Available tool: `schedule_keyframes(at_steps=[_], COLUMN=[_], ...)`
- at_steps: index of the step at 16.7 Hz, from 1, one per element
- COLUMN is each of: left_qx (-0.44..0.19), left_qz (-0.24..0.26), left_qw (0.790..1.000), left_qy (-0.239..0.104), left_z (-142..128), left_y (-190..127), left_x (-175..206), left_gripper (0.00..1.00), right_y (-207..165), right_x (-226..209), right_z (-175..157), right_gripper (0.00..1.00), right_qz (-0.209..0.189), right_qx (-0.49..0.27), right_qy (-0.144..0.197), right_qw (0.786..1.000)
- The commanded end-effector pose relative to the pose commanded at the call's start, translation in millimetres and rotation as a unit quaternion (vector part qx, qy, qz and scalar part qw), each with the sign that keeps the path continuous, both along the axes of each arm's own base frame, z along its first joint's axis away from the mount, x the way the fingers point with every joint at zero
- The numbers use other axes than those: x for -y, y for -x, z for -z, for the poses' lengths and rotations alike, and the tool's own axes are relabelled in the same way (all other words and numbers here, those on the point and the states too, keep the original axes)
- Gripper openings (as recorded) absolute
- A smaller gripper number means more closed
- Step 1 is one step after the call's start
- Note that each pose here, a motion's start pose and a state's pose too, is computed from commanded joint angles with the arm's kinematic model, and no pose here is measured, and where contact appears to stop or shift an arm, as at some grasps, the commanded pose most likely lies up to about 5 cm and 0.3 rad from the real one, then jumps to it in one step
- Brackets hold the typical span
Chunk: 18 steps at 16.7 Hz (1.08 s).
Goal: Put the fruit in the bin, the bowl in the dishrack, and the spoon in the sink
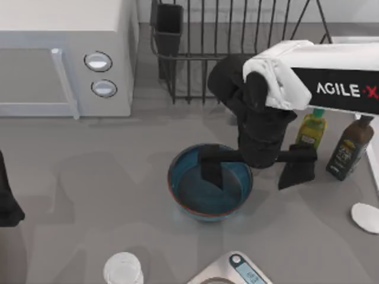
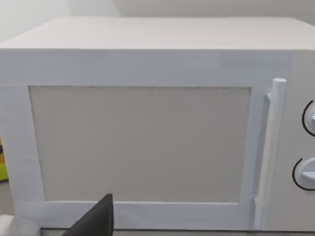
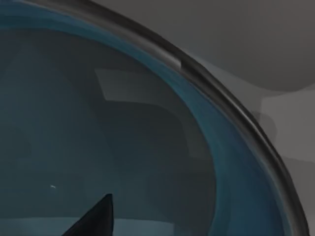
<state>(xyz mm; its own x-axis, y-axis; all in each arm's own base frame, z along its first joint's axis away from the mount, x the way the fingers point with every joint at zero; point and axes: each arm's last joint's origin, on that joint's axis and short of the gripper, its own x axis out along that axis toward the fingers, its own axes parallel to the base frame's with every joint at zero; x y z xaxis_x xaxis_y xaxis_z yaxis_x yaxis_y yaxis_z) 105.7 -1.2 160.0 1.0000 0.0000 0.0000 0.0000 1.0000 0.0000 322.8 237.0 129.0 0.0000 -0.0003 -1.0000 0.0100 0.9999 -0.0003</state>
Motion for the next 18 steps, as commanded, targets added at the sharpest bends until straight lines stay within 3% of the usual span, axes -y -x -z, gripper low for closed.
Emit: schedule_keyframes(at_steps=[1,14,18], left_qx=[0.000,0.000,0.000], left_qz=[0.000,0.000,0.000], left_qw=[1.000,1.000,1.000], left_qy=[0.000,0.000,0.000], left_z=[0.0,0.0,0.0], left_y=[0.0,0.0,0.0], left_x=[0.0,0.0,0.0], left_gripper=[1.00,1.00,1.00], right_y=[0.0,0.0,0.0], right_x=[0.0,0.0,0.0], right_z=[0.0,0.0,0.0], right_gripper=[1.00,0.02,0.00], right_qz=[0.000,0.000,0.000], right_qx=[0.000,0.000,0.000], right_qy=[0.000,0.000,0.000], right_qw=[1.000,1.000,1.000])
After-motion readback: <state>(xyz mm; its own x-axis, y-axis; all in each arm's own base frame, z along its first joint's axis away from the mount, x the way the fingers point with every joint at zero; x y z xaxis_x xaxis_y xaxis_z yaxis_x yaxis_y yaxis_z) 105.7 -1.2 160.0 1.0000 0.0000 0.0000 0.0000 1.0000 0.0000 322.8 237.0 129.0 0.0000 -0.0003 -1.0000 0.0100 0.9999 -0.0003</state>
